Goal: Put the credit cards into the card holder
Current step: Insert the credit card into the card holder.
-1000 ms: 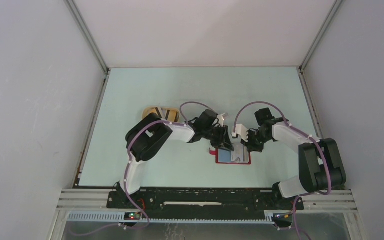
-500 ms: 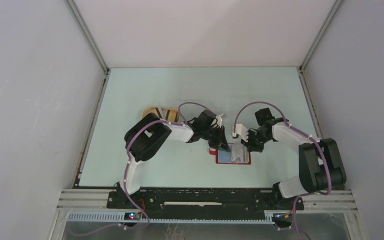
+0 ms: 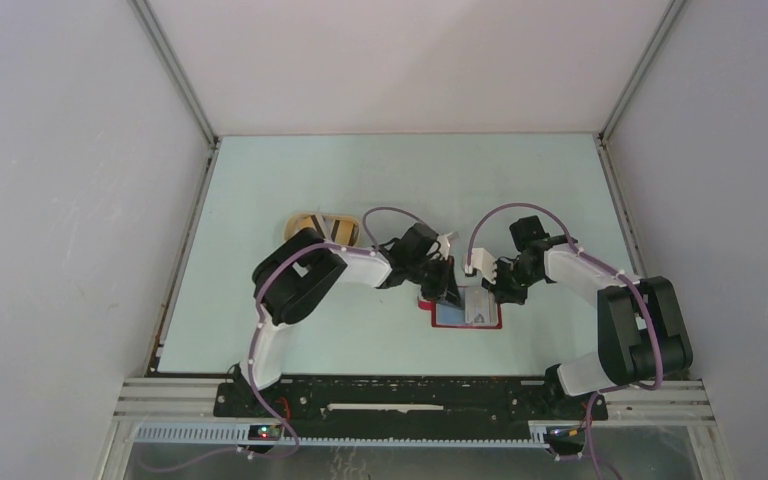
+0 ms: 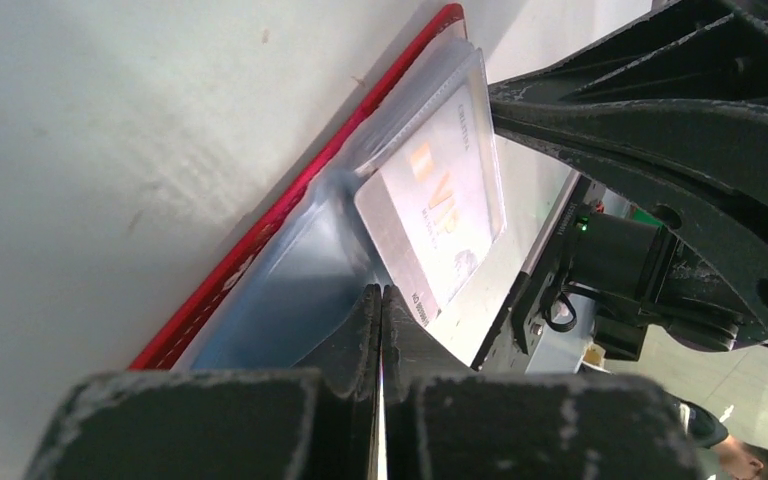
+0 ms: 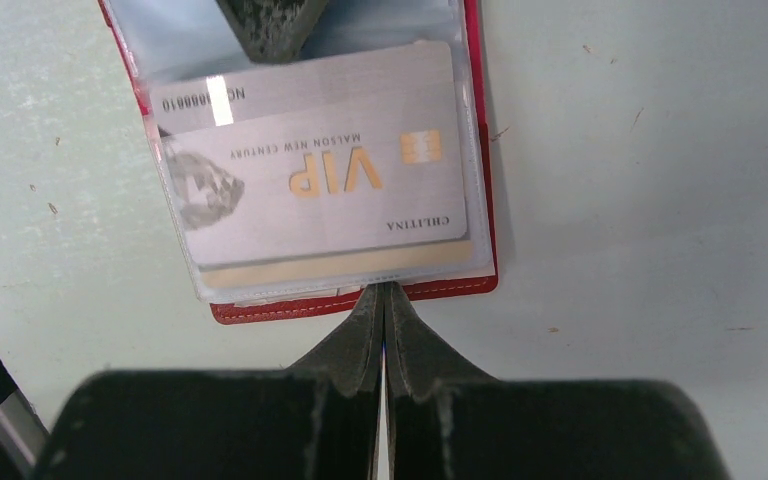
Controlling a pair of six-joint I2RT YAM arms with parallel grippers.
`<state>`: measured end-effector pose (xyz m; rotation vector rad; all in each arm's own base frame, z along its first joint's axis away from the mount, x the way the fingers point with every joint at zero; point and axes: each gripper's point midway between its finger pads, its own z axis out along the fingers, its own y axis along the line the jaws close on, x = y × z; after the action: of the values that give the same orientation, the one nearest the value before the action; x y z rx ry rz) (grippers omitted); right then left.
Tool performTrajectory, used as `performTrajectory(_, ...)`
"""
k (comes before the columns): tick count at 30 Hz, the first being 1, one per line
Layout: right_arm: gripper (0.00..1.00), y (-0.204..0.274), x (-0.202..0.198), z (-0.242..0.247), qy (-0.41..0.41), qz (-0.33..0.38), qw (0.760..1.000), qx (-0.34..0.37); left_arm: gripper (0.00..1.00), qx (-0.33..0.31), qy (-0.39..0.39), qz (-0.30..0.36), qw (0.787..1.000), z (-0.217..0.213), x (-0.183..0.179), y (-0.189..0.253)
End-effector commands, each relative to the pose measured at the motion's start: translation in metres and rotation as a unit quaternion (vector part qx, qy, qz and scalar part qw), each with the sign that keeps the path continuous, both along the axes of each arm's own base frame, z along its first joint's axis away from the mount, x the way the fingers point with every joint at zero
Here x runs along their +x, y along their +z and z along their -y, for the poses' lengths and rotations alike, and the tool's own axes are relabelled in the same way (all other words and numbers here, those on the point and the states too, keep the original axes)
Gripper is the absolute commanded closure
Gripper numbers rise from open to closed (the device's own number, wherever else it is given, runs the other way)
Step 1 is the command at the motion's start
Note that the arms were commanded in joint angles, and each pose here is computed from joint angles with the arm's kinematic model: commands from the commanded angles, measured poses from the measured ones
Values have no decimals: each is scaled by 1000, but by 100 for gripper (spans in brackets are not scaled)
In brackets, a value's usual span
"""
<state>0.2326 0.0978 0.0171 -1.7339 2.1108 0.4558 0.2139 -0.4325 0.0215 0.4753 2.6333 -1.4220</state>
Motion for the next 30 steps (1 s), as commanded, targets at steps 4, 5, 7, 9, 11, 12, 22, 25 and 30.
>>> performTrajectory(4,95,1,1,-5,4,7,1000,12,100,-30,-24,15,999,35,-1,26)
performTrajectory(5,95,1,1,-6,3,6,1000,13,100,-32,-24,16,999,36,0,28)
performTrajectory(7,95,2,1,-5,2,6,1000,14,100,-35,-25,17,999,38,1,30)
performTrajectory(9,95,2,1,-6,3,6,1000,15,100,-37,-25,17,999,39,1,32)
performTrajectory(11,95,3,2,-5,1,8,1000,15,100,-36,-25,17,999,39,2,32)
performTrajectory(12,95,4,3,-4,0,11,1000,14,100,-34,-25,17,999,37,2,31)
performTrajectory(22,92,48,18,24,-61,40,995,61,82,-13,-2,80,997,-5,16,38)
performTrajectory(25,91,72,20,22,-66,51,993,89,76,-19,-2,132,991,-15,23,61)
performTrajectory(30,86,138,38,16,-80,76,985,134,65,14,18,244,970,-47,45,93)
